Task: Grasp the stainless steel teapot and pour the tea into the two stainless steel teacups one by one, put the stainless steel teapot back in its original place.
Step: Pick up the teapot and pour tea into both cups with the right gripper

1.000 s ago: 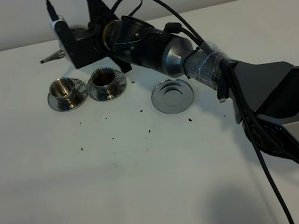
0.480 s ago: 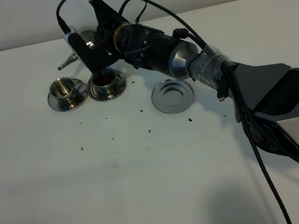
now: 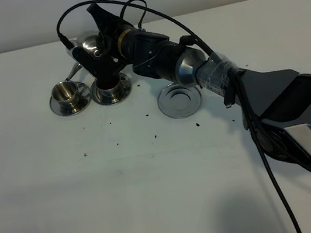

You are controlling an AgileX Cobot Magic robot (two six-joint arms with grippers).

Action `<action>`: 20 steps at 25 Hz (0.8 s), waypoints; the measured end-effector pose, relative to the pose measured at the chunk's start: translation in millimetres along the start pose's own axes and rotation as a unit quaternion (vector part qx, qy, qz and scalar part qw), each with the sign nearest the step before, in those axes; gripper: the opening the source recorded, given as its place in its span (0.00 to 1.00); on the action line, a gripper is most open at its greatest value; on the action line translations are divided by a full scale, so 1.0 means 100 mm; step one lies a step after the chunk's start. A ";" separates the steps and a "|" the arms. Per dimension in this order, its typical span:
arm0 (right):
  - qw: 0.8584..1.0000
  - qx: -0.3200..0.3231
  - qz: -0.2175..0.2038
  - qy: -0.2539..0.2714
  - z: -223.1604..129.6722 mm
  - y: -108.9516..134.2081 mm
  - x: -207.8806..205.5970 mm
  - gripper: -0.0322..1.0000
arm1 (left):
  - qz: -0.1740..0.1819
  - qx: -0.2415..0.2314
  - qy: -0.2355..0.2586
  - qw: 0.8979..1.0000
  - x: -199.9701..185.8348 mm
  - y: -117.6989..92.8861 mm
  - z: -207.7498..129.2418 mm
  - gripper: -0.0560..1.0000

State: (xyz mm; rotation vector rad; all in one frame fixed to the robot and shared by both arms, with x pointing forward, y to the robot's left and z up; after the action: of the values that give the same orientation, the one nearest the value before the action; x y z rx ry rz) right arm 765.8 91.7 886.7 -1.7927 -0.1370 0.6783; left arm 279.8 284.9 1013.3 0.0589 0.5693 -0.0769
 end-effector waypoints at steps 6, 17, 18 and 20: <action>0.999 -0.035 -0.009 0.001 0.00 -0.03 0.00 0.20 | 0.000 0.000 0.000 1.000 0.00 0.00 0.00 0.42; 0.998 -0.065 -0.018 -0.002 0.06 -0.06 -0.01 0.20 | 0.000 0.000 0.000 1.000 0.00 0.00 0.00 0.42; 0.997 -0.068 -0.019 -0.003 0.09 -0.06 -0.02 0.20 | 0.000 0.000 0.000 1.000 0.00 0.00 0.00 0.42; 0.997 -0.077 -0.023 -0.007 0.13 -0.08 -0.02 0.20 | 0.000 0.000 0.000 1.000 0.00 0.00 0.00 0.42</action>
State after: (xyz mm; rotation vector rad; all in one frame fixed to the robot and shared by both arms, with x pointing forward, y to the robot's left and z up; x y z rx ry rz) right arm 759.1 104.4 892.3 -1.9263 -0.2456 0.6631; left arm 279.8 284.9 1013.3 0.0593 0.5693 -0.0770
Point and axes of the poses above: a point on each arm's last joint axis where the gripper is mounted, x pointing out along that axis toward the gripper, y along the wrist's bending axis when the last joint is at zero, z = x × y, the point moved 6 cm from there along x, pointing out along that axis toward the gripper, and after that the axes turned 6 degrees about x, right-handed, at the moved point
